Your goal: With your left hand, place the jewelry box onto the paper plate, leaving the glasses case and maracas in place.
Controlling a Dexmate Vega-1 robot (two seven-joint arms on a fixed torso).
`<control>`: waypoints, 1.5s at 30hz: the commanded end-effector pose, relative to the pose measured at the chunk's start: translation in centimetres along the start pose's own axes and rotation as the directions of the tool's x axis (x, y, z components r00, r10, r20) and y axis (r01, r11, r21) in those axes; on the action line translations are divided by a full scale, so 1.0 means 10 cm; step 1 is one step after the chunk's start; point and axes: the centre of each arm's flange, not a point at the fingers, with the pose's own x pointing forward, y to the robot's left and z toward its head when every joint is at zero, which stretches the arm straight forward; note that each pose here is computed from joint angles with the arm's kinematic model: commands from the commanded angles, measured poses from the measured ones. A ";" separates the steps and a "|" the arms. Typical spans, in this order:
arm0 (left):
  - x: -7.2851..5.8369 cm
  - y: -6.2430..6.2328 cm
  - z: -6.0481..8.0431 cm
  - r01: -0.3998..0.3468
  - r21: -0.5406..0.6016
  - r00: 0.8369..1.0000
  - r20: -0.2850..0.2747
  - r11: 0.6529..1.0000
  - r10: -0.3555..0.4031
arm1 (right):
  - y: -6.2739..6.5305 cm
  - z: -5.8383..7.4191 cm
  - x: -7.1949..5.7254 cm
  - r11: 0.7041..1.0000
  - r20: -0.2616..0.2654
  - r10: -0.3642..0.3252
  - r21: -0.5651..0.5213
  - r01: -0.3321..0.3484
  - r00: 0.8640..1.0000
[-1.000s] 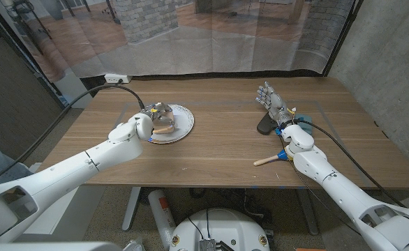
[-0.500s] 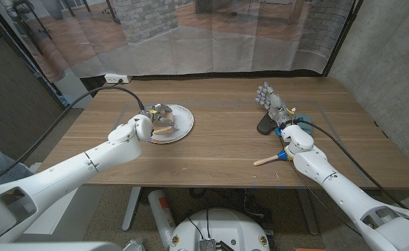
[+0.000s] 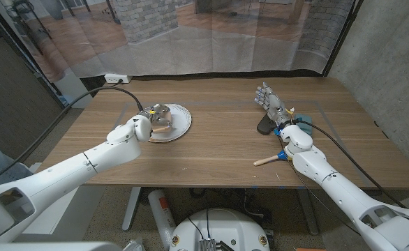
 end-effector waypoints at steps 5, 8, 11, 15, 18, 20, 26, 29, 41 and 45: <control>0.03 -0.02 0.05 0.035 0.007 0.999 0.019 0.999 -0.036 | -0.04 0.00 -0.02 1.000 -0.004 -0.008 -0.005 0.008 1.000; 0.04 -0.03 0.06 0.046 0.008 0.999 0.021 0.999 -0.046 | -0.04 0.00 -0.02 1.000 -0.008 -0.009 -0.004 0.009 1.000; 0.05 -0.03 0.07 0.054 0.006 0.998 0.025 0.999 -0.054 | -0.05 -0.01 -0.03 1.000 -0.010 -0.012 -0.003 0.012 1.000; 0.05 -0.04 0.06 0.060 -0.003 0.998 0.029 0.998 -0.060 | -0.05 -0.03 -0.03 1.000 -0.014 -0.012 -0.002 0.012 1.000; 0.04 -0.04 0.05 0.063 -0.005 0.998 0.029 0.998 -0.062 | -0.04 -0.03 -0.03 1.000 -0.018 -0.011 -0.003 0.011 1.000; 0.04 -0.05 0.04 0.064 -0.017 0.998 0.030 0.998 -0.063 | -0.04 -0.04 -0.03 1.000 -0.020 -0.010 -0.002 0.010 1.000; 0.02 -0.03 0.03 0.052 -0.022 0.998 0.028 0.998 -0.052 | -0.03 -0.05 -0.01 1.000 -0.023 -0.006 -0.003 0.006 1.000; 0.01 0.00 0.02 0.044 -0.029 0.999 0.028 0.999 -0.043 | -0.04 -0.05 -0.01 1.000 -0.023 -0.006 -0.001 0.006 1.000; -0.04 0.12 0.04 0.012 -0.050 0.999 0.044 0.999 -0.010 | -0.05 -0.05 -0.02 1.000 -0.020 -0.010 -0.001 0.010 1.000; -0.05 0.15 0.05 0.003 -0.050 0.999 0.044 0.999 -0.001 | -0.06 -0.04 -0.02 1.000 -0.016 -0.011 0.001 0.011 1.000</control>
